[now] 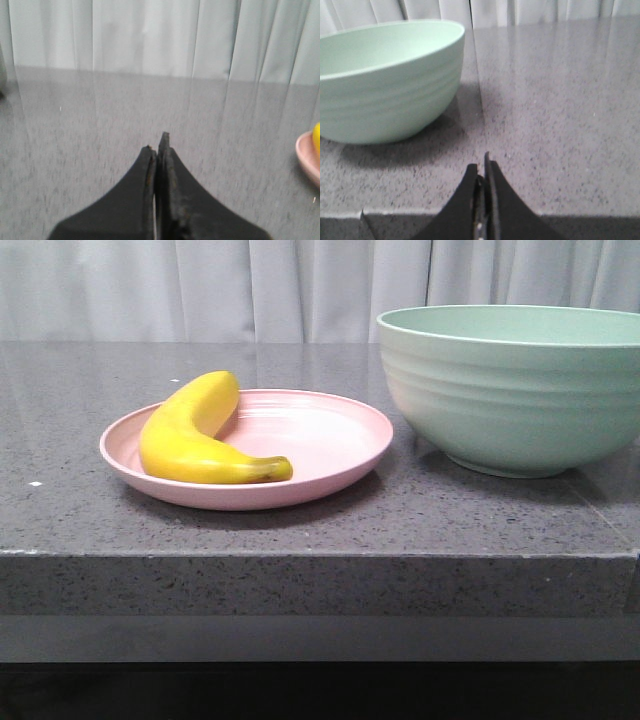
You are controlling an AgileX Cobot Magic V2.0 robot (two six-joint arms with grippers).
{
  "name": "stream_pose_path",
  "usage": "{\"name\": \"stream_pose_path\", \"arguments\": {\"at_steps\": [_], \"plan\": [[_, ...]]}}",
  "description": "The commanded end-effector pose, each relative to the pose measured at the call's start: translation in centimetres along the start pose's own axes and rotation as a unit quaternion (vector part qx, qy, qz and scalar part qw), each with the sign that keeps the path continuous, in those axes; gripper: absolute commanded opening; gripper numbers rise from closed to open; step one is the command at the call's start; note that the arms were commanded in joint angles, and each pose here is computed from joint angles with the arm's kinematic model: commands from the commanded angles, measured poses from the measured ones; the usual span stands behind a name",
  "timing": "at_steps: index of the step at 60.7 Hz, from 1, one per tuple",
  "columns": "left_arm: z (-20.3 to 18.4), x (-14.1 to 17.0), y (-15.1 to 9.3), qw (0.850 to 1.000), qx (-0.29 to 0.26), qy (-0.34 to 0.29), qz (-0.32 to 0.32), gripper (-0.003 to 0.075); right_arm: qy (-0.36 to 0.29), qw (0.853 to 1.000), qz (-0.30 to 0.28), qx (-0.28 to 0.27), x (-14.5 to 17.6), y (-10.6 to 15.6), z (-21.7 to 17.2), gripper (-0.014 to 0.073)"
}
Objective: Transfer banana from pink plate to green bowl
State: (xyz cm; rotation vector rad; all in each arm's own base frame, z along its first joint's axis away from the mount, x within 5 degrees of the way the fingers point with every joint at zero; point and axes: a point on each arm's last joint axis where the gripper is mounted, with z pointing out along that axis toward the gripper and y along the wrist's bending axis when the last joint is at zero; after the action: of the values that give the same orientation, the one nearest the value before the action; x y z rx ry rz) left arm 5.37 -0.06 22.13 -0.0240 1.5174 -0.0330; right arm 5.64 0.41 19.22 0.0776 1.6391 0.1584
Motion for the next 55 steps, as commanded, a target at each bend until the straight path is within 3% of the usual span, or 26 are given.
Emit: {"name": "stream_pose_path", "arguments": {"at_steps": [1,13,26,39,43,46,52,55], "plan": [[-0.7,-4.6,-0.1,0.996,0.0,-0.088,-0.005,-0.002,-0.077,0.997,0.002,-0.002,-3.0,0.3,-0.7,-0.0057],[0.9,-10.1,-0.4,0.999,0.003,-0.039,0.009,-0.002,-0.091,0.996,-0.009,-0.013,-8.7,1.4,-2.0,-0.0057],[5.0,-11.8,-0.4,0.999,0.002,0.032,0.008,-0.002,-0.044,0.999,-0.01,-0.016,-14.5,2.4,-0.5,-0.0057],[5.4,-12.0,-0.5,1.0,0.002,0.029,0.005,0.0003,-0.018,1.0,-0.009,-0.012,-15.3,2.4,1.1,-0.0044],[5.4,-12.0,-0.5,1.0,0.002,0.029,0.005,0.0091,-0.014,1.0,-0.009,-0.012,-15.2,2.4,1.1,0.001],[5.4,-12.0,-0.5,1.0,0.002,0.029,0.005,0.0208,-0.013,1.0,-0.009,-0.012,-15.2,2.4,1.1,0.0089],[5.4,-12.0,-0.5,1.0,0.002,0.029,0.004,0.0477,-0.013,1.0,-0.009,-0.012,-15.2,2.4,1.1,0.0365],[5.4,-12.0,-0.5,1.0,0.002,0.029,0.004,0.0564,-0.013,1.0,-0.009,-0.012,-15.2,2.4,1.1,0.0484]]}}
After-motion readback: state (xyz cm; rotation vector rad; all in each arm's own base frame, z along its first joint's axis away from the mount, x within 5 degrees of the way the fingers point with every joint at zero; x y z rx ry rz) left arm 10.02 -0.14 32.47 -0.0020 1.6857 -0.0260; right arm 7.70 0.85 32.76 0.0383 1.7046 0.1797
